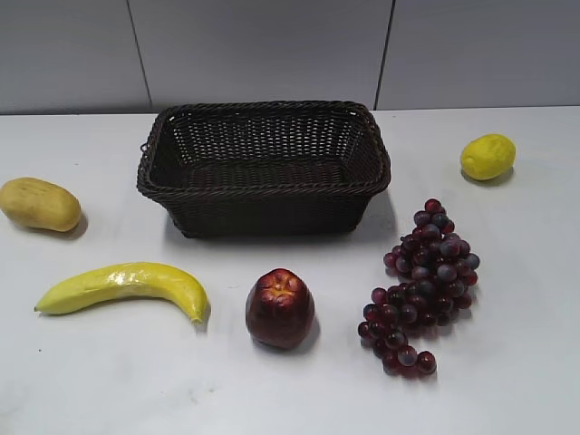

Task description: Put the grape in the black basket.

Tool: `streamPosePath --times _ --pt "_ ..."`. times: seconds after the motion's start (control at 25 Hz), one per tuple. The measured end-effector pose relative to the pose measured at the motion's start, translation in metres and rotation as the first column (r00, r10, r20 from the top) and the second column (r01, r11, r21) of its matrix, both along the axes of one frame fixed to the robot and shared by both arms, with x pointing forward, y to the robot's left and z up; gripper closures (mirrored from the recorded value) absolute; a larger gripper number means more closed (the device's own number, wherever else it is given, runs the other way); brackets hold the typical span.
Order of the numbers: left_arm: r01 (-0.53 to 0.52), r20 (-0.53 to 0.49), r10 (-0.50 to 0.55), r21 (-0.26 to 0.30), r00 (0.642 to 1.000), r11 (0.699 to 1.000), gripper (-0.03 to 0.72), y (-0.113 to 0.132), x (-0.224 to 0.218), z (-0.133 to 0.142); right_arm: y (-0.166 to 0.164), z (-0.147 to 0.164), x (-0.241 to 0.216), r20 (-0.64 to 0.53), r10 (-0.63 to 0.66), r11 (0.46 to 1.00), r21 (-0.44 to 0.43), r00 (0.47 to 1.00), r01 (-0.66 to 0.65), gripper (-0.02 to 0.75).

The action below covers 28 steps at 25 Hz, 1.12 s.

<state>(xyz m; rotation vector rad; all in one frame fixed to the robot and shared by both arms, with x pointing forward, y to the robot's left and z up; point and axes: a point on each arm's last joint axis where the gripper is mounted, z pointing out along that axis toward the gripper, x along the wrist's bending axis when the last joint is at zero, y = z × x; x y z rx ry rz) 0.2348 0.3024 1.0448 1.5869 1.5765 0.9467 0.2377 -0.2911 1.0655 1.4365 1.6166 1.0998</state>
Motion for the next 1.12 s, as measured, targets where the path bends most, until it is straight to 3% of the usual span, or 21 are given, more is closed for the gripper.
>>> streamPosePath --times 0.32,0.44,0.68,0.84,1.12 --pt "0.0 0.0 0.0 0.0 1.0 1.0 0.452 0.0 0.0 0.0 0.001 0.026 0.037 0.176 -0.03 0.999 0.033 0.984 0.024 0.148" --pt "0.0 0.0 0.0 0.0 1.0 1.0 0.452 0.0 0.0 0.0 0.001 0.028 0.06 0.167 -0.04 0.999 0.037 0.985 0.035 0.148" --pt "0.0 0.0 0.0 0.0 1.0 1.0 0.452 0.0 0.0 0.0 0.005 0.011 0.119 -0.025 -0.049 0.998 0.047 0.998 0.05 0.092" --pt "0.0 0.0 0.0 0.0 1.0 1.0 0.452 0.0 0.0 0.0 0.011 -0.005 0.16 -0.203 -0.037 0.996 0.072 0.979 0.053 0.069" --pt "0.0 0.0 0.0 0.0 1.0 1.0 0.452 0.0 0.0 0.0 0.026 -0.031 0.229 -0.493 0.046 0.987 0.157 0.869 0.037 0.071"
